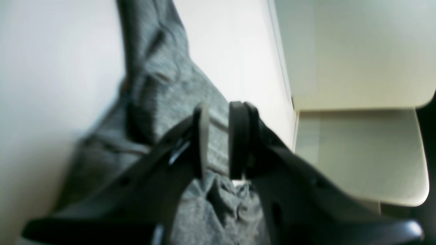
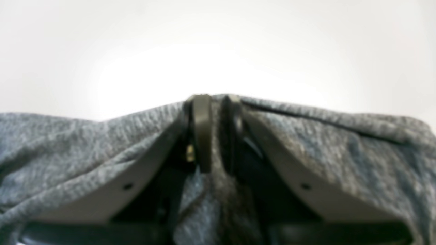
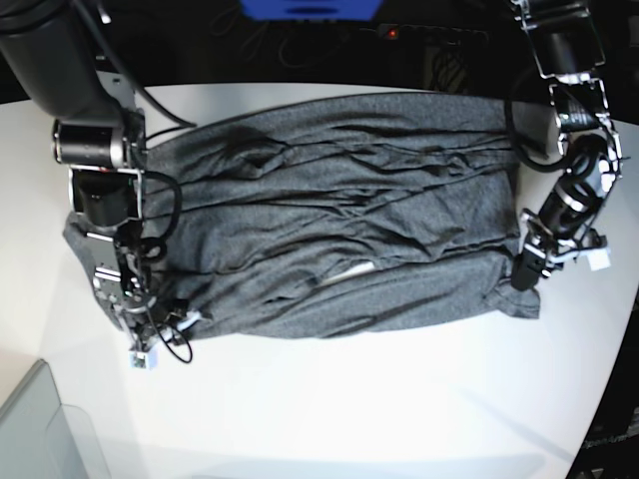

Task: Layout the t-shirt on the table in an organized manner, then fold the t-shirt properly
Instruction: 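Grasp both ends of the shirt and pull them apart with both grippers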

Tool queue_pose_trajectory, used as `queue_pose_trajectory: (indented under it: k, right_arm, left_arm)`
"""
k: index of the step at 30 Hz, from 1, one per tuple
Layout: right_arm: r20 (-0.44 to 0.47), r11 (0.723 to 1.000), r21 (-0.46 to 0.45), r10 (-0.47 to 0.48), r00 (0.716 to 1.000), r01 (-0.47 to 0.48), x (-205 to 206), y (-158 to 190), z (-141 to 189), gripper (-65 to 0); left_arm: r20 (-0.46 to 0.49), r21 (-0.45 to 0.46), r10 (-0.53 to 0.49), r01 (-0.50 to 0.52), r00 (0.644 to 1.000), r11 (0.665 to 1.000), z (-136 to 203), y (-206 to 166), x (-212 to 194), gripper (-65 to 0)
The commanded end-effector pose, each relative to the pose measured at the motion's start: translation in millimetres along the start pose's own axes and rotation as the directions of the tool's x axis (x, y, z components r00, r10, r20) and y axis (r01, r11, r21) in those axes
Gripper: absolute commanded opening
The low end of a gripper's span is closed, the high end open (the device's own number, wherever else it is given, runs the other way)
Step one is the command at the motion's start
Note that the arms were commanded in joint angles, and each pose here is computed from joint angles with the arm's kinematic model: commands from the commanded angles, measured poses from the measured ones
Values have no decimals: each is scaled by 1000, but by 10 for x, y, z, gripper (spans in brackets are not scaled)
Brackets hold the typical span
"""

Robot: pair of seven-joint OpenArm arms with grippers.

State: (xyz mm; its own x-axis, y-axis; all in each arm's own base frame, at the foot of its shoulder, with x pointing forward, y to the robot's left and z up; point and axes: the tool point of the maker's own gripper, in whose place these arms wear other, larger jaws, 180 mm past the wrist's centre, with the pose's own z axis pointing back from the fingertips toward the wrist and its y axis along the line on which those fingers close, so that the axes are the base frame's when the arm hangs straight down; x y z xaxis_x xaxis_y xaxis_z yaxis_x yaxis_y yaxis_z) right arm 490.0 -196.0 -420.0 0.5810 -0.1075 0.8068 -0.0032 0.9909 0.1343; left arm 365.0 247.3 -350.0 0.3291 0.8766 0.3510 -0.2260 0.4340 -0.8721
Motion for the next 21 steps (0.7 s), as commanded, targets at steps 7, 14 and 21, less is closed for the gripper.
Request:
queue_pose_trajectory:
  k: [7,14,21]
  right_arm:
    - [224,982,-184,-1,975,43,926,-330,66,-575]
    - [309,972,-234,57,949,18,1097,-486,350,-575]
    - [159,979,-200,63,985,-30,580,-253,609,-576]
  left_arm:
    - [-49,-42,-172,170,984,985,-323,-404,-175,-542]
    - [-111,27,-311,315,944,949,-672,-400,-404,-542]
    - [-193,158,-380,411,905,898,-1043,-124,-468,-542]
